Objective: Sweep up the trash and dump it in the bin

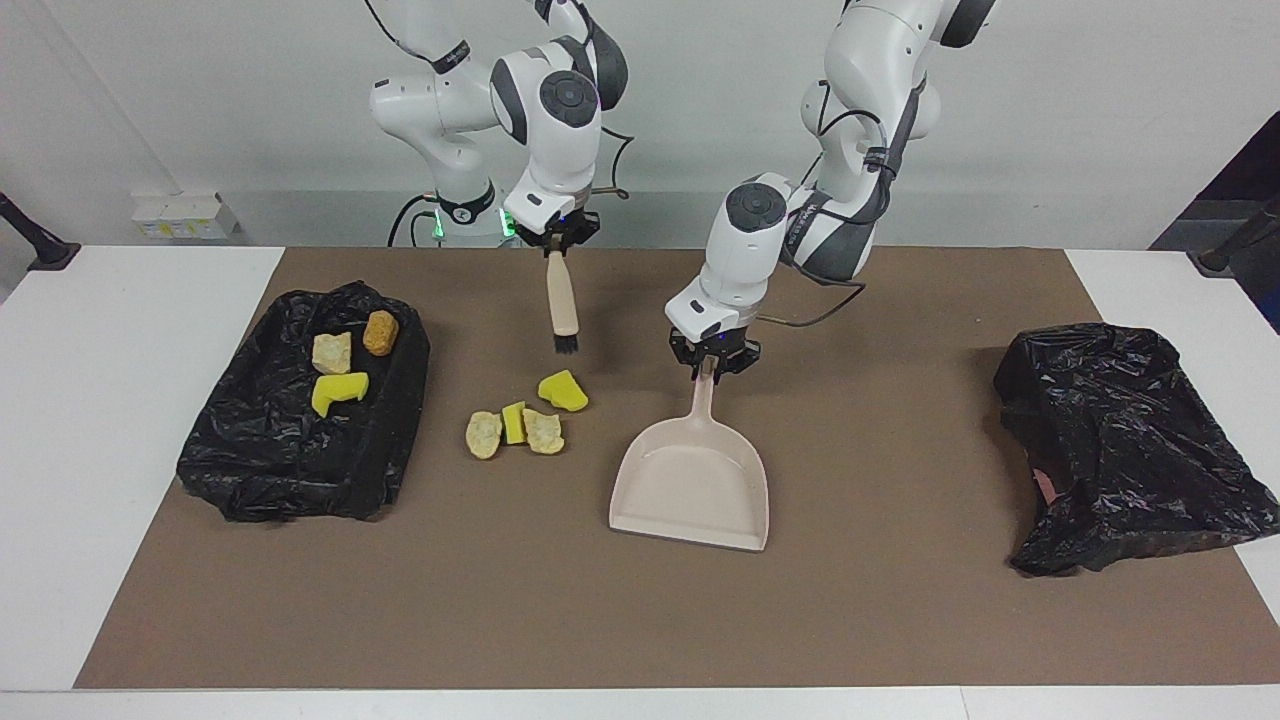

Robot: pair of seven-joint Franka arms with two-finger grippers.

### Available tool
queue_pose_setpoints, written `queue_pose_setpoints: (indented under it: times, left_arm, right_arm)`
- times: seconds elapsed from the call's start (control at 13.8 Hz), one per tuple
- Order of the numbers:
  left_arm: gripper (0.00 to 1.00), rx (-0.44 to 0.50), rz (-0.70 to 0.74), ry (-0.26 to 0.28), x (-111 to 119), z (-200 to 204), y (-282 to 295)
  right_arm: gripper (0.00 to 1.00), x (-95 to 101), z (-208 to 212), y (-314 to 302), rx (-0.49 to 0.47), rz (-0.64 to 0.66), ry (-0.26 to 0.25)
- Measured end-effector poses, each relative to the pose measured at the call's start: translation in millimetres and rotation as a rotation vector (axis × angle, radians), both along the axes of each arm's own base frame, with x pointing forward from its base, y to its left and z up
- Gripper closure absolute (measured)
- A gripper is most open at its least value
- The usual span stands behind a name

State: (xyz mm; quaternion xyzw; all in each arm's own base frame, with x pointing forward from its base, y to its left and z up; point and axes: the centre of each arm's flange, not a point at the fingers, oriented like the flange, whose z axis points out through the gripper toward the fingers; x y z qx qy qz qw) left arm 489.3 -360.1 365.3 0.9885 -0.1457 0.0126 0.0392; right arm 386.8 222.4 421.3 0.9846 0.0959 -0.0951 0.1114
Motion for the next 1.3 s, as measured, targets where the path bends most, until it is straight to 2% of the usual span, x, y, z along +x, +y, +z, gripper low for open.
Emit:
queue_pose_setpoints:
  times: [0.14,0.29,0.43,0.58,0.72,0.94,1.3]
  left_arm:
    - [0.67,0.01,-0.095,-0.003,2.9,1.0,5.6]
    - [0.67,0.042,-0.225,0.018,8.3,8.5,19.1]
    - [0.67,0.07,-0.381,0.033,15.8,24.9,37.2]
    - [0.67,0.09,-0.571,0.033,22.8,43.8,59.9]
    - [0.67,0.103,-0.728,0.036,27.5,54.2,79.7]
    - [0.67,0.099,-0.934,0.04,28.3,51.4,85.8]
    - [0.67,0.095,-1.058,0.08,5.2,27.5,69.1]
  right_arm:
    - [0.74,47.5,0.5,-39.3,-0.058,0.04,-0.034]
    - [0.74,93.6,-10.5,-69.7,-0.111,0.069,-0.051]
    - [0.74,127.1,-31.9,-90.5,-0.146,0.095,-0.07]
    - [0.74,149.5,-47.5,-111.3,-0.151,0.12,-0.07]
    - [0.74,157.3,-60.2,-117.4,-0.146,0.122,-0.058]
    - [0.74,151.3,-76.3,-110.0,-0.144,0.124,-0.025]
    - [0.74,129.0,-102.1,-99.6,-0.043,0.032,0.061]
